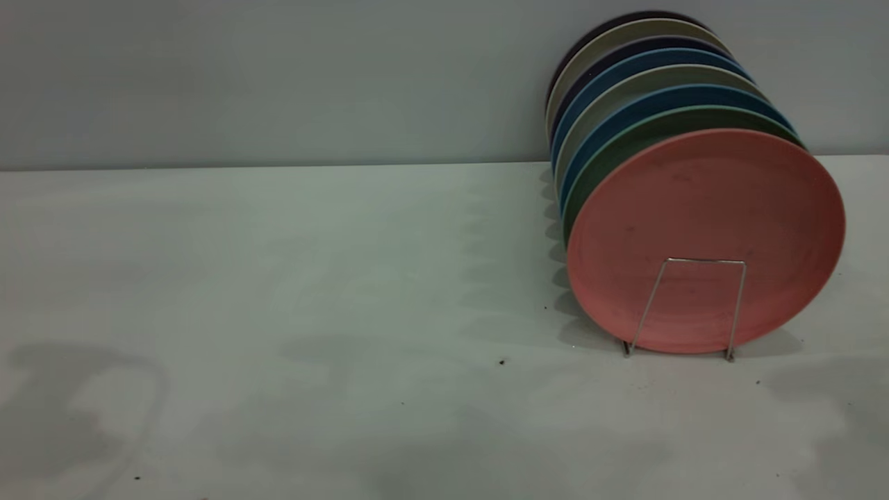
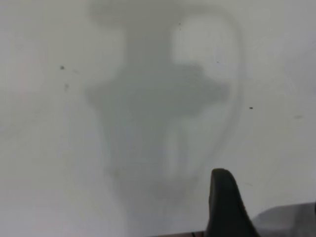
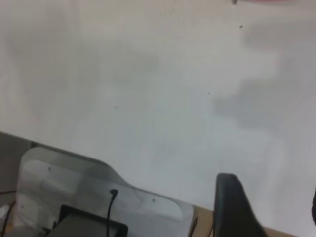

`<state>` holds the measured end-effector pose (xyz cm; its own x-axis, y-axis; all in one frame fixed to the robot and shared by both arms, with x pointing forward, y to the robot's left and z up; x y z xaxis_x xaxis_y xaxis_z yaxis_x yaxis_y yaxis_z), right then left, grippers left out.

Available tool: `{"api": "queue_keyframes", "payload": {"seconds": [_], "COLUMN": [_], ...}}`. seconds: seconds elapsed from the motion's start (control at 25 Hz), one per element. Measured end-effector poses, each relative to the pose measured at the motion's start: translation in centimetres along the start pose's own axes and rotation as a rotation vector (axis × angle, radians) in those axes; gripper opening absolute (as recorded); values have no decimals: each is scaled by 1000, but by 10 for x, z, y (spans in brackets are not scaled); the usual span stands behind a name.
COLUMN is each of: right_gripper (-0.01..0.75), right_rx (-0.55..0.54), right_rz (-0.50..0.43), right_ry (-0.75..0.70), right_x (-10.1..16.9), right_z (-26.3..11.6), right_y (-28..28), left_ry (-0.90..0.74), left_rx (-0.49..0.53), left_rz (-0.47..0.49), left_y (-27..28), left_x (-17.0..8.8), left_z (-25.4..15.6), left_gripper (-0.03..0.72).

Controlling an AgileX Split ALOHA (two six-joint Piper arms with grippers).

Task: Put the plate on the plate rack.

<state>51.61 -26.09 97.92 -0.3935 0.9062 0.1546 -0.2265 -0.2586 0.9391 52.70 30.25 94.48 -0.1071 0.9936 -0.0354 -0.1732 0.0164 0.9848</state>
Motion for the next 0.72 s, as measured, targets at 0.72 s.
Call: {"api": "queue_keyframes", "payload": {"seconds": [0.72], "right_gripper": [402], "right_rx": [-366], "right_rz": [-161], "right_ry": [148], "right_x": [77], "right_z": [-130], "right_y": [80], "left_ry": [-34], "left_rx": [-460], "left_rz": [-141], "left_y": [107], "left_x": [-5], "left_z": [-150], "left_gripper": [458]}}
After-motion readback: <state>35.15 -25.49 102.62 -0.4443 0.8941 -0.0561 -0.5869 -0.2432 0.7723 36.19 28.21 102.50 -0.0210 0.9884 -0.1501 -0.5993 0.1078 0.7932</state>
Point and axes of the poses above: a point on each arm's last joint axis where the gripper is mounted, y pointing back along that axis away from the gripper, x along the wrist's bending axis when the last joint is at zero, z = x × y, the point moved 9 cm from there along -y, pointing out along that axis toward the gripper, and after that the axes turned 10 degrees about y, right-handed, at the moved point
